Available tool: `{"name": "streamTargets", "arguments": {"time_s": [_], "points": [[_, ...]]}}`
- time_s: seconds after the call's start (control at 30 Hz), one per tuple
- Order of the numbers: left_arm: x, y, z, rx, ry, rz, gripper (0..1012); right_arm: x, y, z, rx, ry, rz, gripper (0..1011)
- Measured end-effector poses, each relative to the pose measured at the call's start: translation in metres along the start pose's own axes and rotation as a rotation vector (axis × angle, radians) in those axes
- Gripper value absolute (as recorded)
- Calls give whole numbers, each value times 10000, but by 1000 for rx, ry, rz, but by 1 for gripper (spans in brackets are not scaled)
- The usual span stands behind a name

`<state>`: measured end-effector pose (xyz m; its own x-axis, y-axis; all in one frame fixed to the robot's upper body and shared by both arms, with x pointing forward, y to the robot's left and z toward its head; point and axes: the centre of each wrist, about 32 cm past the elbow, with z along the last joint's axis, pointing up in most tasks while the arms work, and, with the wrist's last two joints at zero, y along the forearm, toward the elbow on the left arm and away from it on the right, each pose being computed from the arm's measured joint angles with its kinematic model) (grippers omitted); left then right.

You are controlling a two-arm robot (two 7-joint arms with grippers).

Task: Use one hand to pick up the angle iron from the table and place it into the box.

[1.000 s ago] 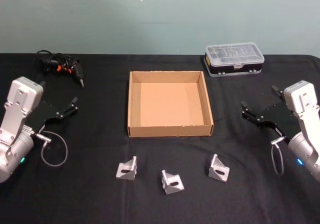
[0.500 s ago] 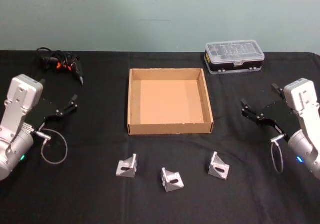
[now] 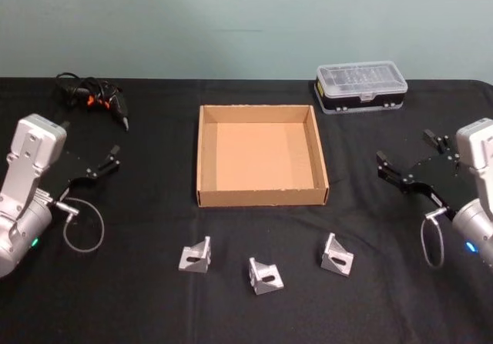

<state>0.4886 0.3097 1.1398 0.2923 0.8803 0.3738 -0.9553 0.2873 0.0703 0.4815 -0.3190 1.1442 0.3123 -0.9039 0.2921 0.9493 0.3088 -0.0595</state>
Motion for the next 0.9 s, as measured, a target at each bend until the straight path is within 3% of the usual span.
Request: {"name": "streamTargets", "arguments": {"time_s": [0.33,0.47,0.73,0.9], "points": [[0,0,0,0,0,0,1000,167,-208,220,-10,109,120,1000],[0,0,0,0,0,0,1000,277,-316,387,-22,139,231,1000],[0,0,0,0,0,0,1000,441,-453,704,-63,98,491,1000],[0,0,0,0,0,0,1000,472,-487,792,-97,66,598,1000]]}}
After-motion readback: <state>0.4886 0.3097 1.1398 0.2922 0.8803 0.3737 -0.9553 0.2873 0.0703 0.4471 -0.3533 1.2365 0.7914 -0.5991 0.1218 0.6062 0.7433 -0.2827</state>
